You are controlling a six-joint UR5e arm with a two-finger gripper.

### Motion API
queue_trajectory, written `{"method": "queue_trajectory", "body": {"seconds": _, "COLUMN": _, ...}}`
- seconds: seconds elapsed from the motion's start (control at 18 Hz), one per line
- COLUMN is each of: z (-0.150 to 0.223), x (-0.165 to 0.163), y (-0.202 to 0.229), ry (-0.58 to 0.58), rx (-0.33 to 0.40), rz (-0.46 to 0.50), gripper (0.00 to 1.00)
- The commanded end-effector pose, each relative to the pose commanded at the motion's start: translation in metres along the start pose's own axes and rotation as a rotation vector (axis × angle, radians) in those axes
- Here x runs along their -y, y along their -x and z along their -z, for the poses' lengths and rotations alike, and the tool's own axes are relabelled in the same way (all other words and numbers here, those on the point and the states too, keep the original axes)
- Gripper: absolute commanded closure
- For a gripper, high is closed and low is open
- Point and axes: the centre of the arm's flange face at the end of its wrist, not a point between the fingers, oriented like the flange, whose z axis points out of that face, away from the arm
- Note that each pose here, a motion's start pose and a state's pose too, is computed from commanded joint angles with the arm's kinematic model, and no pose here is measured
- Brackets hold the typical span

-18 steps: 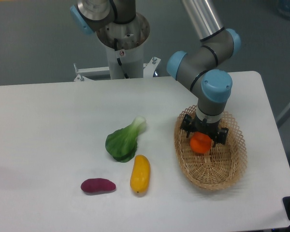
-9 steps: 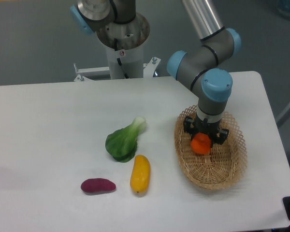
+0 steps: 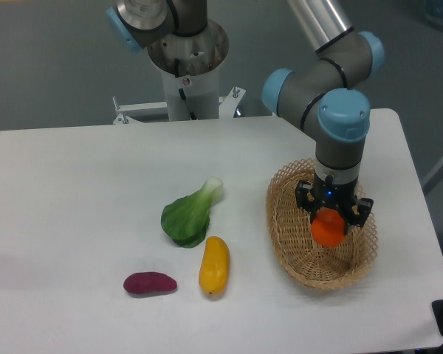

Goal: Pick up the orange from the basket
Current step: 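Lift the held orange up and out over the basket rim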

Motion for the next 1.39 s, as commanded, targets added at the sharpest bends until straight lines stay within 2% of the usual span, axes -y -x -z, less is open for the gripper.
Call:
{"method": "queue_trajectory", "body": {"seconds": 0.11, "z": 0.033, "x": 0.025, "y": -0.016, "ry": -0.100, "rx": -0.008, "rz": 0.049, "gripper": 0.47}}
{"method": "queue_trajectory", "body": {"seconds": 0.28, "z": 0.061, "x": 0.051, "y": -0.042, "ry": -0.147, "rx": -0.006, "rz": 0.081, "gripper": 0.47}}
{"method": "queue_trajectory", "body": {"seconds": 0.39, "z": 0.064, "x": 0.064, "y": -0.058, "ry": -0.160, "rx": -0.018, "rz": 0.072, "gripper": 0.47}}
{"method": "queue_trajectory", "body": {"seconds": 0.5, "z": 0.085, "x": 0.073, "y": -0.072, "ry": -0.182, "rx": -0.007, "rz": 0.071, "gripper": 0.47}}
{"method": "queue_trajectory", "body": {"seconds": 0.72, "z": 0.085, "x": 0.069, "y": -0.080, "ry": -0.146, "rx": -0.042, "rz": 0.078, "gripper": 0.47}}
{"method": "queue_trajectory", "body": {"seconds": 1.39, "z": 0.083, "x": 0.073, "y": -0.078, "ry": -0.151, "rx": -0.034, "rz": 0.060, "gripper": 0.47}}
